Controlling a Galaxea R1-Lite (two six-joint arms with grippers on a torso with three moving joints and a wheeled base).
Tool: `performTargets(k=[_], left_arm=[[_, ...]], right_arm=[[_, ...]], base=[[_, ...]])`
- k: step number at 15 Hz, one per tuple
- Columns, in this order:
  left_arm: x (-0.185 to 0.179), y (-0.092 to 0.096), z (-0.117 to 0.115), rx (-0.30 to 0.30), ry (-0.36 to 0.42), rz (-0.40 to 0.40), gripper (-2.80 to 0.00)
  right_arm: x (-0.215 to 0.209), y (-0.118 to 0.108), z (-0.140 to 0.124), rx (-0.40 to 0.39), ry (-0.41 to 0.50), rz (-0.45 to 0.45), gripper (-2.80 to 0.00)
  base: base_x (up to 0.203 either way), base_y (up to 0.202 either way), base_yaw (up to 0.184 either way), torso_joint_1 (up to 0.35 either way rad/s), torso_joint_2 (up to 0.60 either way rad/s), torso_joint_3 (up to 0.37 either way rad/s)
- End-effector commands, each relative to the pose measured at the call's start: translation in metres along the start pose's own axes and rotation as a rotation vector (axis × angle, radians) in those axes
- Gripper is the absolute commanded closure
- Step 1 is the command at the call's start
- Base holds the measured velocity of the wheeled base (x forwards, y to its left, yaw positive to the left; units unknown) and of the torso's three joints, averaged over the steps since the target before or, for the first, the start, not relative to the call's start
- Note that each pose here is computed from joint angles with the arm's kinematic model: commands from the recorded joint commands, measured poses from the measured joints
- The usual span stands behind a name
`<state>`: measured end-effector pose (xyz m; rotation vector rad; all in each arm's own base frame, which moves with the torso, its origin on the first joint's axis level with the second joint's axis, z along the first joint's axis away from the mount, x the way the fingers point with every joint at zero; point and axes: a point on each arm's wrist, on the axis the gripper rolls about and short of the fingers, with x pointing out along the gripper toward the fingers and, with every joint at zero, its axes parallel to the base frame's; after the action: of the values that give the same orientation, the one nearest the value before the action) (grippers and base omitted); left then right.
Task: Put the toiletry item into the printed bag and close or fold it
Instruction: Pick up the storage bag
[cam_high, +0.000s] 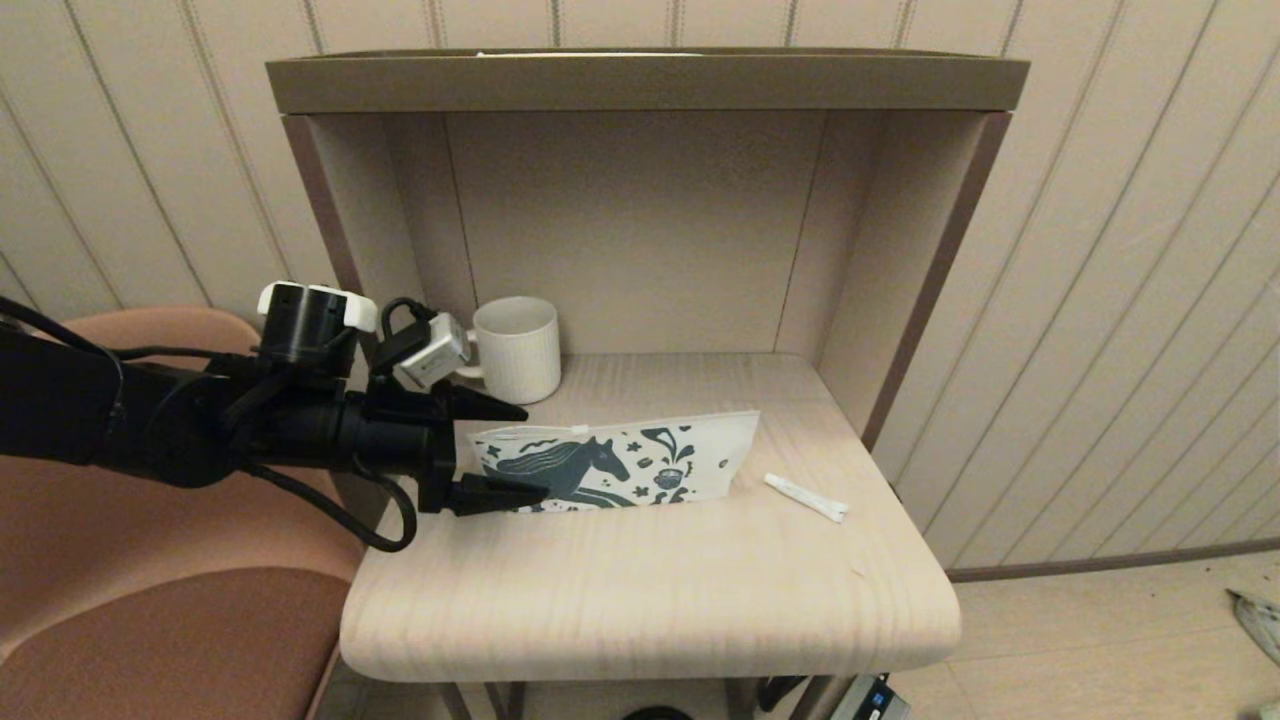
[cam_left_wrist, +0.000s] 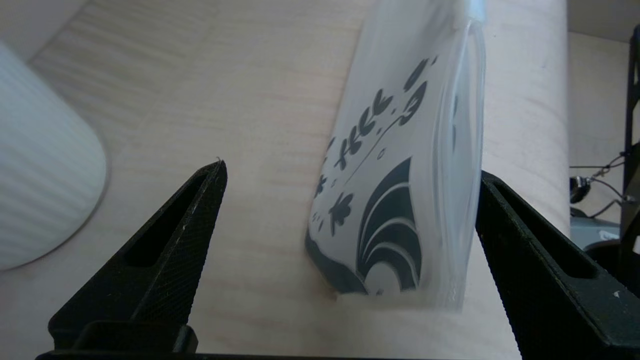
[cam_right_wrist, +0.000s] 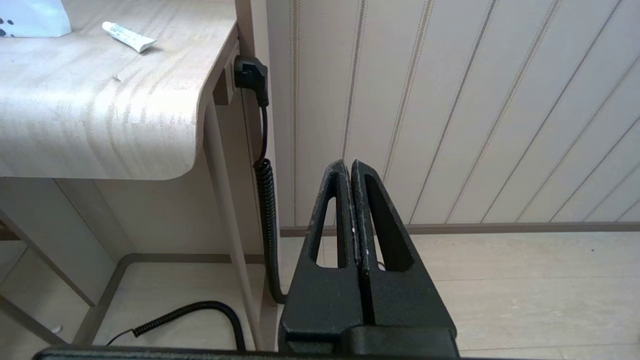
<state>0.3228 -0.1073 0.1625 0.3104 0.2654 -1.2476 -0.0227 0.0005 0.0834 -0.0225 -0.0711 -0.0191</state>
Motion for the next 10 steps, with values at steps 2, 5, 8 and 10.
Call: performTargets(k=[2,5,8,10], left_arm=[[0.0034,0.0006,-0.0019,0.0,0.001,-0.009,-2.8],[0.0027,0.0004,-0.0005,0.003,-0.001,-0.007,-2.8],[0.0022,0.0009,0.0011,0.008,-0.003,-0.002,0.0],[0.0031,0.0019,0.0007,0.007,-0.003,-0.004,0.0]], right_arm=[[0.0001,0.0,0.0001,-0.001,0.001,0.0,0.0],[0.0001,0.0,0.0001,-0.001,0.001,0.001,0.0],[0.0001,0.0,0.0001,-0.001,0.001,0.001,0.0],[0.0001,0.0,0.0001,-0.001,0.001,0.0,0.0]], base=[[0.0,0.0,0.0,0.0,0.0,0.0],[0.0,0.0,0.0,0.0,0.0,0.0],[0.0,0.0,0.0,0.0,0.0,0.0],[0.0,0.0,0.0,0.0,0.0,0.0]])
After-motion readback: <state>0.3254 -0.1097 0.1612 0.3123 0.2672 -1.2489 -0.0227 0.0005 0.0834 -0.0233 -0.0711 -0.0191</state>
